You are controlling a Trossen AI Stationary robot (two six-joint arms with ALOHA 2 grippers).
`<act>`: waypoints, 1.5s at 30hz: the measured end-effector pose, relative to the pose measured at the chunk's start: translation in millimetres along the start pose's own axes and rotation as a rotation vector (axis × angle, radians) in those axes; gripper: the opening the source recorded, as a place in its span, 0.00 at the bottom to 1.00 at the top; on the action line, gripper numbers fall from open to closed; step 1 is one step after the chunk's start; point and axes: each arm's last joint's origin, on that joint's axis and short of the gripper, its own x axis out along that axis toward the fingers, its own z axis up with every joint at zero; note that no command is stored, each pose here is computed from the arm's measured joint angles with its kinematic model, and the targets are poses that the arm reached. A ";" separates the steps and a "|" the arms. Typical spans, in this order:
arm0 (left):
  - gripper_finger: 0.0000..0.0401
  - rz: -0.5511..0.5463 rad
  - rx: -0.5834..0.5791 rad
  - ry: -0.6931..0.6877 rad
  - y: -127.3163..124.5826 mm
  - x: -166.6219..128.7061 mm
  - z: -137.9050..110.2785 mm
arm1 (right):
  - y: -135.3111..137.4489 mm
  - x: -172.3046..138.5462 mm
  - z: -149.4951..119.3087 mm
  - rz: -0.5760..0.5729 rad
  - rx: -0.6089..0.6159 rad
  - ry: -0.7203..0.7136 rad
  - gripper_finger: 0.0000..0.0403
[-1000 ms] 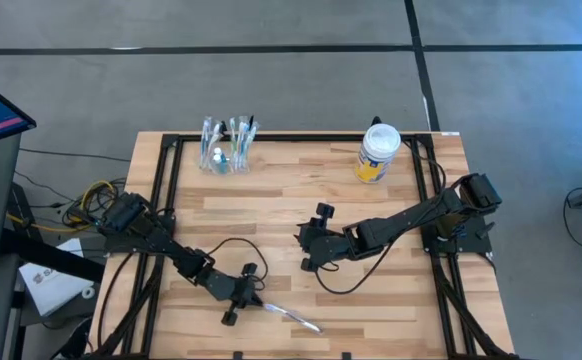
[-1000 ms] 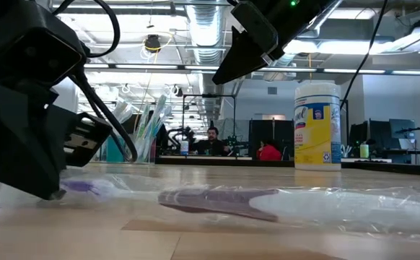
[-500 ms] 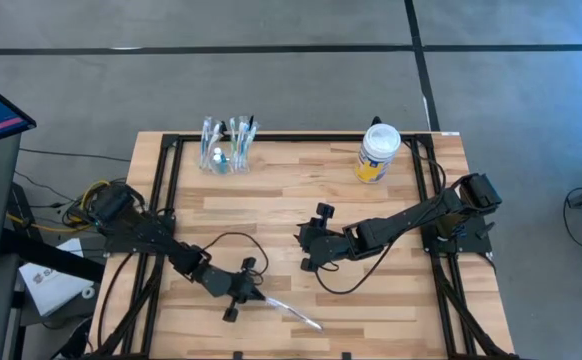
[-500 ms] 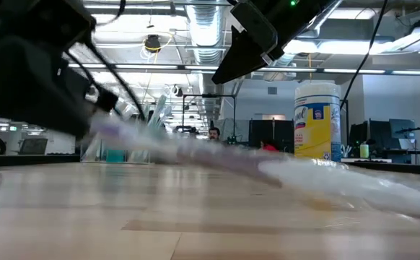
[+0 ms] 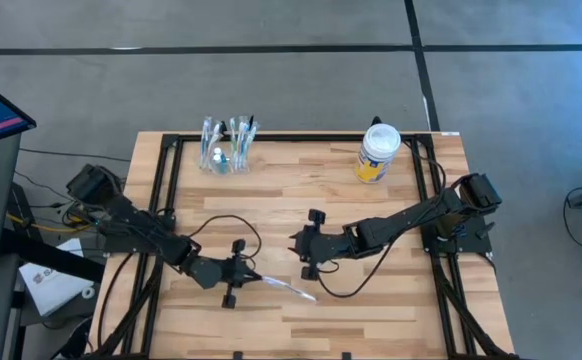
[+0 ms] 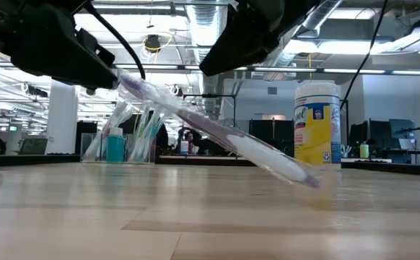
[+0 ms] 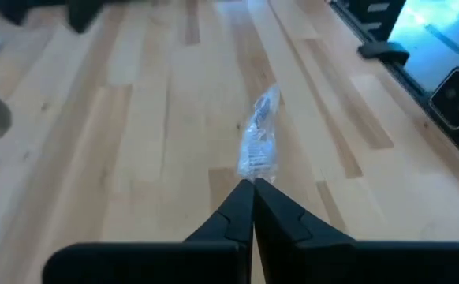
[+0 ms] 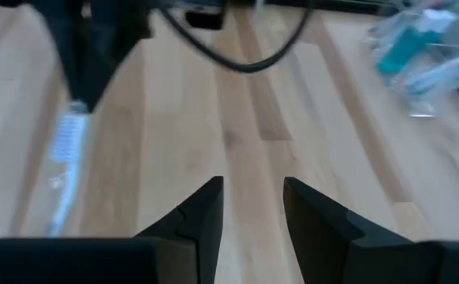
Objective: Pick & Place toothbrushing station
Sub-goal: Put the purple toothbrush into the transparent organizer
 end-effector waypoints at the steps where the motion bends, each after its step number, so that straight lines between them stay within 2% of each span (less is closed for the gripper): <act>1: 0.00 0.007 0.004 0.004 1.2 -1.5 0.7 | 0.6 0.0 0.6 0.017 0.003 -0.004 0.31; 6: 0.00 0.057 0.008 -0.004 5.8 -9.3 5.7 | 3.7 -0.3 3.3 0.114 0.007 -0.021 0.31; 20: 0.00 0.138 0.022 -0.093 22.5 -23.5 26.1 | 7.7 5.1 6.0 0.192 0.020 -0.065 0.31; 33: 0.00 0.194 -0.012 -0.144 41.1 -27.5 38.1 | 6.7 5.8 8.0 0.192 0.048 -0.082 0.31; 45: 0.00 0.188 0.011 -0.190 41.2 -28.9 43.8 | -7.1 14.1 10.3 0.147 0.077 -0.096 0.31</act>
